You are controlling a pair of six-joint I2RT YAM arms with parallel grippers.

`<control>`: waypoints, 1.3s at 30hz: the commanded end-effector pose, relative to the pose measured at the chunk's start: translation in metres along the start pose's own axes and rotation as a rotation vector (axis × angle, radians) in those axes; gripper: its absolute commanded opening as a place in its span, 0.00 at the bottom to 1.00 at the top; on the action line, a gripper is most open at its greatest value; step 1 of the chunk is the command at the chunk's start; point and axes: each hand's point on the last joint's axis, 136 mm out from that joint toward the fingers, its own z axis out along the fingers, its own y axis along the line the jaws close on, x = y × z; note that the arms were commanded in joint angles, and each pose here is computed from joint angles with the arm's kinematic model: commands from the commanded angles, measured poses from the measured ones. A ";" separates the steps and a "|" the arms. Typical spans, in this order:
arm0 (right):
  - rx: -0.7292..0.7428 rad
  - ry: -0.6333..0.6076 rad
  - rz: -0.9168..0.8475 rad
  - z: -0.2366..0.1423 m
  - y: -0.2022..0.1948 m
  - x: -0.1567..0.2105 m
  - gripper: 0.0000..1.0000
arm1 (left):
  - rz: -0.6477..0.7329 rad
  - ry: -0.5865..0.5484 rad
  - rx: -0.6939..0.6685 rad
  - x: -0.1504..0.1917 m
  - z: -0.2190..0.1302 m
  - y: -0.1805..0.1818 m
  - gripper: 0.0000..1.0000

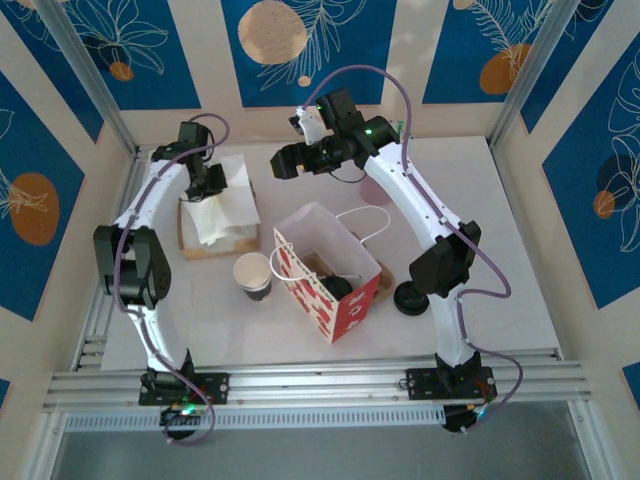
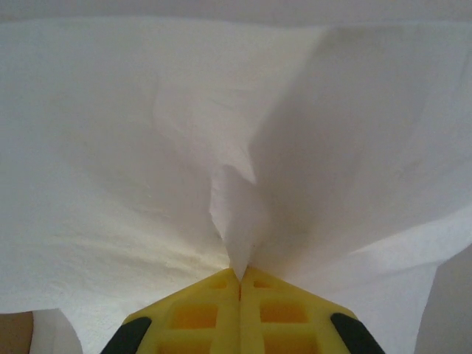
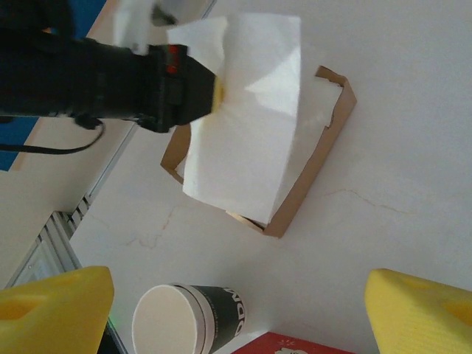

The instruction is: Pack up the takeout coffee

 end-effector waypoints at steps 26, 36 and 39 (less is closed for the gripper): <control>-0.046 0.053 0.014 0.010 -0.002 0.009 0.88 | 0.023 0.082 -0.011 0.011 0.021 0.006 0.07; -0.056 0.057 0.019 0.012 0.000 0.010 0.88 | 0.025 0.061 0.000 0.010 0.008 0.006 0.14; -0.056 0.056 0.019 0.012 0.000 0.010 0.88 | 0.025 0.060 0.004 0.011 0.006 0.005 0.13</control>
